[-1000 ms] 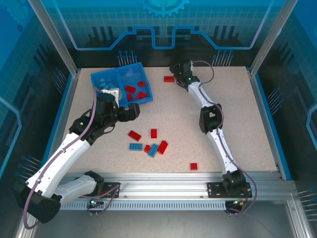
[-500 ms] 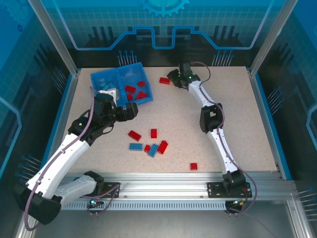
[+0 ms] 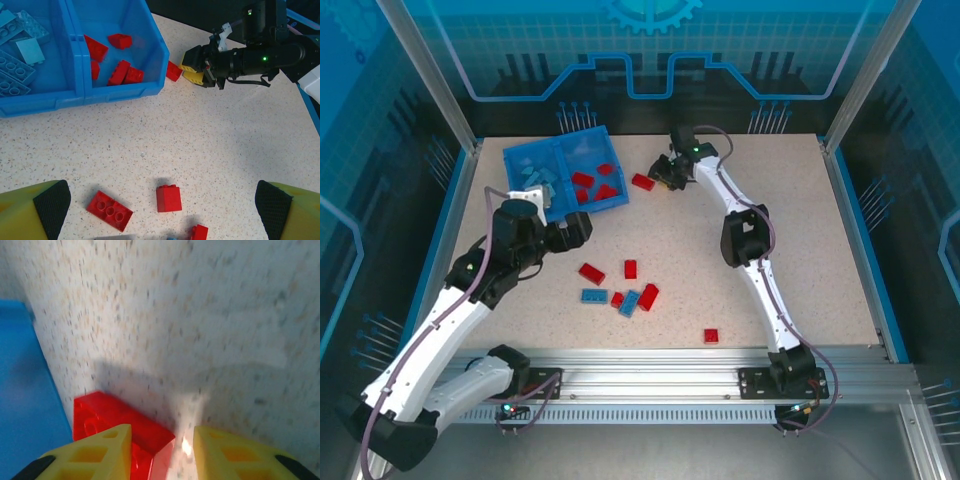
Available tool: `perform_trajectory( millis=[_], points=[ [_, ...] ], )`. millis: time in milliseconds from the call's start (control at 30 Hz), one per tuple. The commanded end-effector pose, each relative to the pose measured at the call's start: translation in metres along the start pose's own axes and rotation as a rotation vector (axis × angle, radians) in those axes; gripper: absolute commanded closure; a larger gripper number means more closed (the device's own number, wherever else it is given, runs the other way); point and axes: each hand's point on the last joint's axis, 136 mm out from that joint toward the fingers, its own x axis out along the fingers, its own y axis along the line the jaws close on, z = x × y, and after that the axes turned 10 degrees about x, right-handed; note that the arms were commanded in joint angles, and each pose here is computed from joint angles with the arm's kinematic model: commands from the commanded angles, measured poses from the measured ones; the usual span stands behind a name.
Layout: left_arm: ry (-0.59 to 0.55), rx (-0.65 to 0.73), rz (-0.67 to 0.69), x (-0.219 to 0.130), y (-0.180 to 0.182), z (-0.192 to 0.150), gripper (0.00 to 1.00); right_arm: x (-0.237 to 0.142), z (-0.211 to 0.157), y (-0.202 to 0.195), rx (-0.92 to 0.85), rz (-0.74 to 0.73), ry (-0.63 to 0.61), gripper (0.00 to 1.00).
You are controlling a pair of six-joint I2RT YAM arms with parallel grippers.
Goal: Sort the legos into containers by color
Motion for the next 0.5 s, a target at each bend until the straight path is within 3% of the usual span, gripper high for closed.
perform_trajectory(
  millis=[0, 333, 467],
  points=[
    [-0.001, -0.028, 0.021, -0.005, 0.007, -0.005, 0.01, 0.017, -0.069, -0.083, 0.048, -0.306, 0.229, 0.64],
    [-0.006, -0.041, 0.01, -0.009, 0.008, -0.009, 0.01, -0.022, -0.105, -0.081, -0.052, -0.368, 0.32, 0.63],
    [-0.011, -0.037, 0.006, -0.013, 0.008, -0.01, 0.01, -0.054, -0.102, -0.051, -0.13, -0.294, 0.288, 0.6]
  ],
)
